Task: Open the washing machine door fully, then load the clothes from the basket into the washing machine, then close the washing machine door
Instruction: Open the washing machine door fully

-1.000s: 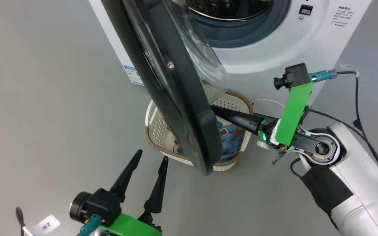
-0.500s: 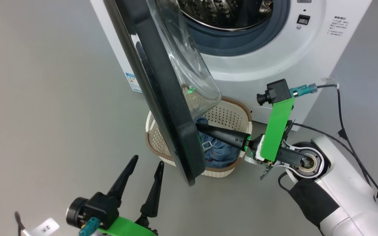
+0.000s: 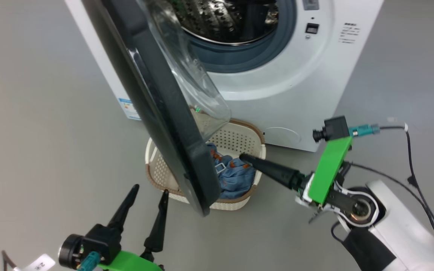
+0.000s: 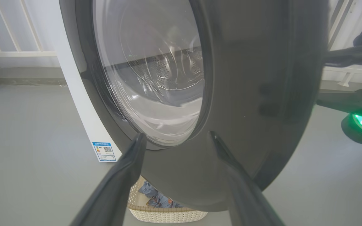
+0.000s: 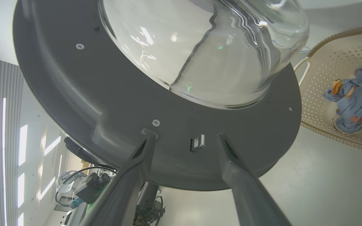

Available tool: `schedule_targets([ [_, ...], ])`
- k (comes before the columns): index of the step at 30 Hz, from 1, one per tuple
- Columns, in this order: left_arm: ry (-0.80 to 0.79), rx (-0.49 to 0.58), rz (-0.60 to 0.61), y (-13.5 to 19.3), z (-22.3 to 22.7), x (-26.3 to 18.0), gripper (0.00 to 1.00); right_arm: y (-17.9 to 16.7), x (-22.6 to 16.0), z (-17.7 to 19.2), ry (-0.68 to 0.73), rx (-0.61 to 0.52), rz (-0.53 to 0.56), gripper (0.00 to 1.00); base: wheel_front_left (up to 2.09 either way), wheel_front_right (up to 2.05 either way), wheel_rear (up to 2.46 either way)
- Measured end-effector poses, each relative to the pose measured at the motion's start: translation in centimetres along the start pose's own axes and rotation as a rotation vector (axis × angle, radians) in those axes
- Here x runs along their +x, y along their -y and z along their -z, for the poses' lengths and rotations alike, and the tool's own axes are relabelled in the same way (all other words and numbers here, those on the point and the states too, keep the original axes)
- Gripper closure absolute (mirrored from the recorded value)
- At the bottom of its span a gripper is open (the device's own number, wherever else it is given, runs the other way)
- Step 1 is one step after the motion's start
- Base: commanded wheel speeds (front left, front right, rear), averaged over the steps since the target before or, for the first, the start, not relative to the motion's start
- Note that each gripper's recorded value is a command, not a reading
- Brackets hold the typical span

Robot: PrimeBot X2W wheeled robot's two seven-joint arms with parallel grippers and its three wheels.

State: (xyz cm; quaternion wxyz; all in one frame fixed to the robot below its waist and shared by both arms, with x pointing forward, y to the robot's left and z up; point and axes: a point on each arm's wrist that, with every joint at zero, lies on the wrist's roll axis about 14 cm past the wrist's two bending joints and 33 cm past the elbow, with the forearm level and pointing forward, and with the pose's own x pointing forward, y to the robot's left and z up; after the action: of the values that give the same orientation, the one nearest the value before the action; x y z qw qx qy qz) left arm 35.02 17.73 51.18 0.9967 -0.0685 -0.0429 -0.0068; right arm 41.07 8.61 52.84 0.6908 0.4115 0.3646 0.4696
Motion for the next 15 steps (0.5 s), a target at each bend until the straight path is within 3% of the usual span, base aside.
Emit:
schedule_targets([
  [4, 0.003, -0.003, 0.012, 0.1, 0.0, 0.2, 0.00, 1.9, -1.8, 0.8, 0.004, -0.010, 0.072, 0.00, 0.00, 0.00, 0.00],
  [15, -0.012, -0.010, 0.050, 1.2, 0.6, -0.2, 0.00, 7.3, -8.7, 0.7, 0.175, -0.035, 0.294, 0.00, 0.00, 0.00, 0.00],
])
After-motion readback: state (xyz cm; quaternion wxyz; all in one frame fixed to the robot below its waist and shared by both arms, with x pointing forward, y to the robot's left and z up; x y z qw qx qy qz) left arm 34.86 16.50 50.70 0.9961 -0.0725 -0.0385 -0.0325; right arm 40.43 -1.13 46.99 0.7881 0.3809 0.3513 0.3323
